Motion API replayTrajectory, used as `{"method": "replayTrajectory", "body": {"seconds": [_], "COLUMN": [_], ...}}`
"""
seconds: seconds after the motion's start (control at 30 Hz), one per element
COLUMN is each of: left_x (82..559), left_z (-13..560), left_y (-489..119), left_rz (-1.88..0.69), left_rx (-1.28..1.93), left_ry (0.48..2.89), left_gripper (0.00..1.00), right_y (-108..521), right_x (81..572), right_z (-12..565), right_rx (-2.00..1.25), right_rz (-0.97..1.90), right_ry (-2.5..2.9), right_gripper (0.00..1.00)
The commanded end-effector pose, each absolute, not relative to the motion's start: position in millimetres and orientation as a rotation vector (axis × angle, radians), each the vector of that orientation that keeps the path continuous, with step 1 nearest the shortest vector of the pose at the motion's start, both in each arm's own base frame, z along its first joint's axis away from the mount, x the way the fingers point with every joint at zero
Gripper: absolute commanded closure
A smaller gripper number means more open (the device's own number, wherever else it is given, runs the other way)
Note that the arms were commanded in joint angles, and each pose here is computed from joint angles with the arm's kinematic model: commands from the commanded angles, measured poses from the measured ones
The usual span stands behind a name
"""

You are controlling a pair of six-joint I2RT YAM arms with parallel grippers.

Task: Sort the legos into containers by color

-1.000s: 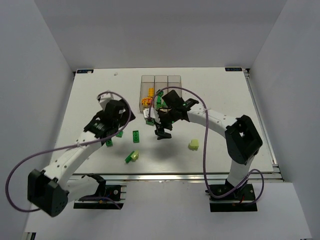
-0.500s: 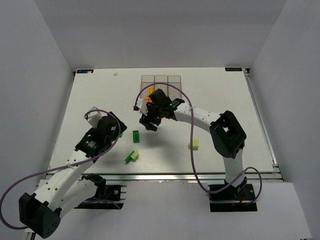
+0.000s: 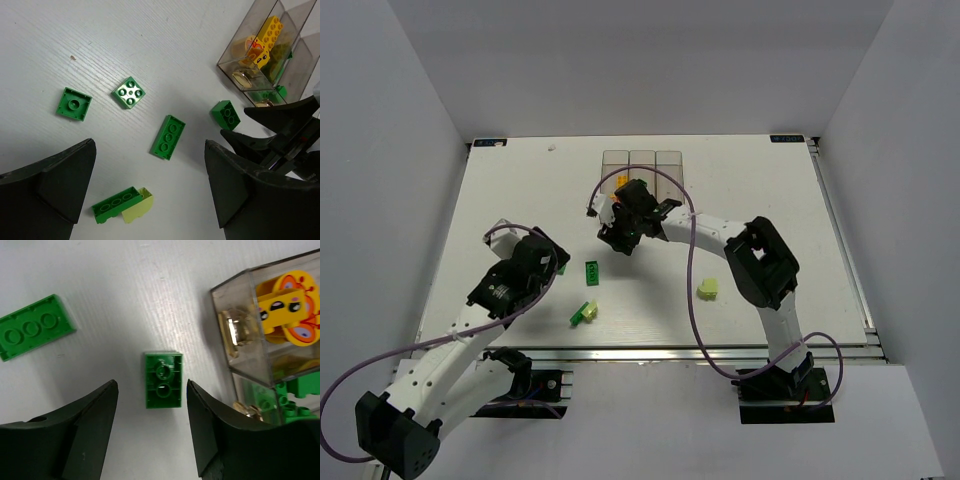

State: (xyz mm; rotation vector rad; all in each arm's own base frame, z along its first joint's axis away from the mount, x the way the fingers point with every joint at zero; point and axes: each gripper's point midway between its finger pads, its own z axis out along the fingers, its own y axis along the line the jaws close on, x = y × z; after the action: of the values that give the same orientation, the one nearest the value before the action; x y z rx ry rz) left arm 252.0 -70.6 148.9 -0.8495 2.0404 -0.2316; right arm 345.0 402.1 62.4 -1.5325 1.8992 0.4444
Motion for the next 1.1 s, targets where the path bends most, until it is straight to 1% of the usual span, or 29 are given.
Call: {"method": "replayTrajectory", "body": {"seconds": [0.0, 0.2, 0.37, 0.67, 0.8, 0.9, 0.93, 1.0, 1.03, 1.07], "left_x": [247, 244, 242, 237, 237, 238, 238, 238, 239, 238], "left_z": [149, 148, 149, 144, 144, 143, 142, 139, 139, 136], "left_y": [-63, -62, -62, -62, -62, -63, -64, -65, -65, -66], "left_rz": [-0.219, -0.218, -0.219, -0.241, -0.239, -0.243, -0.247, -0.252, -0.255, -0.256], "left_rx": [-0.898, -0.909, -0.913, -0.946, -0.951, -0.949, -0.953, -0.957, -0.961, -0.962], "left_ry": [2.016, 2.025, 2.027, 2.03, 2.028, 2.03, 2.03, 2.033, 2.033, 2.039], "left_gripper": [0.02, 0.02, 0.02, 0.02, 0.02, 0.02, 0.02, 0.02, 0.02, 0.02], "right_y": [401, 401, 402, 405, 406, 406, 407, 409, 410, 410], "right_x": [370, 374, 369, 367, 362, 358, 355, 353, 352, 350], "right_z": [67, 59, 49, 39, 36, 36, 36, 40, 44, 47], "right_rx": [-1.46, -1.468, -1.473, -1.476, -1.489, -1.504, -1.516, -1.528, -1.535, -1.54], "right_rz": [0.408, 0.405, 0.434, 0.464, 0.501, 0.536, 0.563, 0.584, 0.613, 0.63], "right_ry": [1.854, 1.803, 1.798, 1.763, 1.757, 1.751, 1.748, 1.729, 1.72, 1.722], "right_gripper": [0.38, 0.37, 0.4, 0.42, 0.46, 0.56, 0.61, 0.68, 0.76, 0.8]}}
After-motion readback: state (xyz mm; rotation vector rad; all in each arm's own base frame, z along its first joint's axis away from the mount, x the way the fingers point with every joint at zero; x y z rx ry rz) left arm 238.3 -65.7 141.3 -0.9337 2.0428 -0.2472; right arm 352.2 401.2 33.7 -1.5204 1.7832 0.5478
